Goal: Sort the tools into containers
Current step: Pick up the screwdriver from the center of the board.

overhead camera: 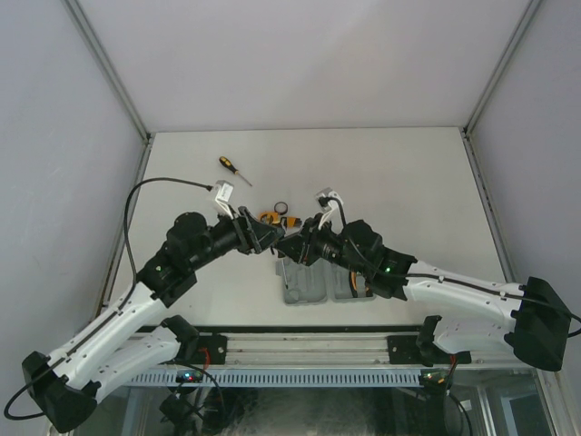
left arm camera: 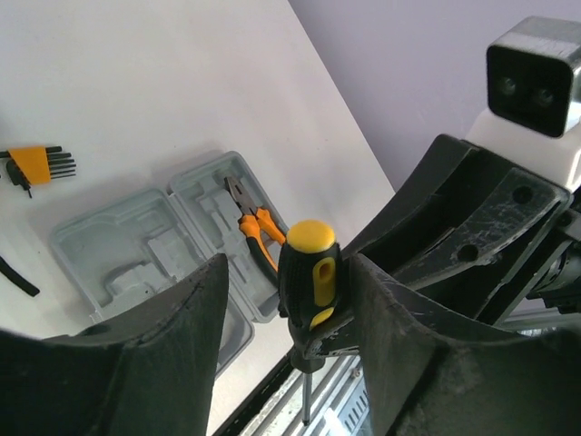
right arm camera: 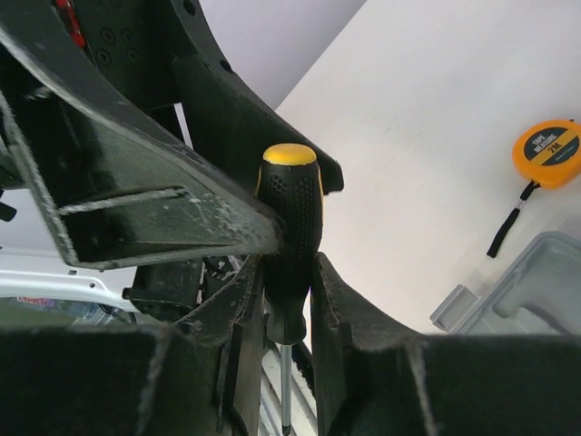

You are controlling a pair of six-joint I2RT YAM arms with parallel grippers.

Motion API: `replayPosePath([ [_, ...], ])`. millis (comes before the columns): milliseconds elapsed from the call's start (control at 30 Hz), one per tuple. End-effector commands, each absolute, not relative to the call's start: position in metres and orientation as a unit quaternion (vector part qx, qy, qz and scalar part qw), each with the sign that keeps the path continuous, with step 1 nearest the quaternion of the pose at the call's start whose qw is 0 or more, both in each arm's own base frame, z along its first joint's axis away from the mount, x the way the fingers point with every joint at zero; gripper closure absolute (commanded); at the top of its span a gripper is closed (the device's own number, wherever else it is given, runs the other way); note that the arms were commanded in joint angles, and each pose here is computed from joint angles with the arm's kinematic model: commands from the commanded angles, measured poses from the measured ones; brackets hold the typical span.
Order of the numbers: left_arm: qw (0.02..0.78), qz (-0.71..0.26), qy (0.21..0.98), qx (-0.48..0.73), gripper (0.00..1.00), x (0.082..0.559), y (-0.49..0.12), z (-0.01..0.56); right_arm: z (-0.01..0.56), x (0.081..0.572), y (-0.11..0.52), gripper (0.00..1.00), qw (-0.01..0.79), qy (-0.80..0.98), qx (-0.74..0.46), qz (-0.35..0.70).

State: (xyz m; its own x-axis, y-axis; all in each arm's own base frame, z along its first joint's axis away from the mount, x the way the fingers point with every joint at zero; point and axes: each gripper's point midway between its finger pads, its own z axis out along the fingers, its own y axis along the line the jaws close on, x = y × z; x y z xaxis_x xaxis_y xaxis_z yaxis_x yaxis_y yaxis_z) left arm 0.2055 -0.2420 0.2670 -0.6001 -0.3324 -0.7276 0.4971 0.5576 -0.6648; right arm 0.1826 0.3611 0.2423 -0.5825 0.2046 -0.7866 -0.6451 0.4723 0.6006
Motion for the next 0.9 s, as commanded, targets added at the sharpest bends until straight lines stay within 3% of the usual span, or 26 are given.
replayPosePath([
  [0,0.448,-0.485,0.749,0.053,0.46,0.202,-0.245,0.273,0.277,0.184,0.365,1.0,0.471,0.697,-0.148,0.52],
  [267,0.451,-0.488,0.745,0.054,0.83,0.198,-0.243,0.276,0.275,0.185,0.366,1.0,0.483,0.699,-0.151,0.506],
  [333,0.453,-0.483,0.747,0.052,0.92,0.198,-0.24,0.275,0.274,0.184,0.366,0.88,0.485,0.7,-0.152,0.502],
  [400,0.456,-0.478,0.749,0.049,0.94,0.198,-0.238,0.275,0.271,0.183,0.366,0.74,0.486,0.703,-0.154,0.496],
  [633,0.464,-0.472,0.748,0.041,0.97,0.2,-0.234,0.278,0.259,0.181,0.363,0.57,0.48,0.72,-0.16,0.475],
  [867,0.466,-0.472,0.748,0.034,1.0,0.2,-0.232,0.28,0.244,0.175,0.367,0.56,0.461,0.732,-0.177,0.468],
])
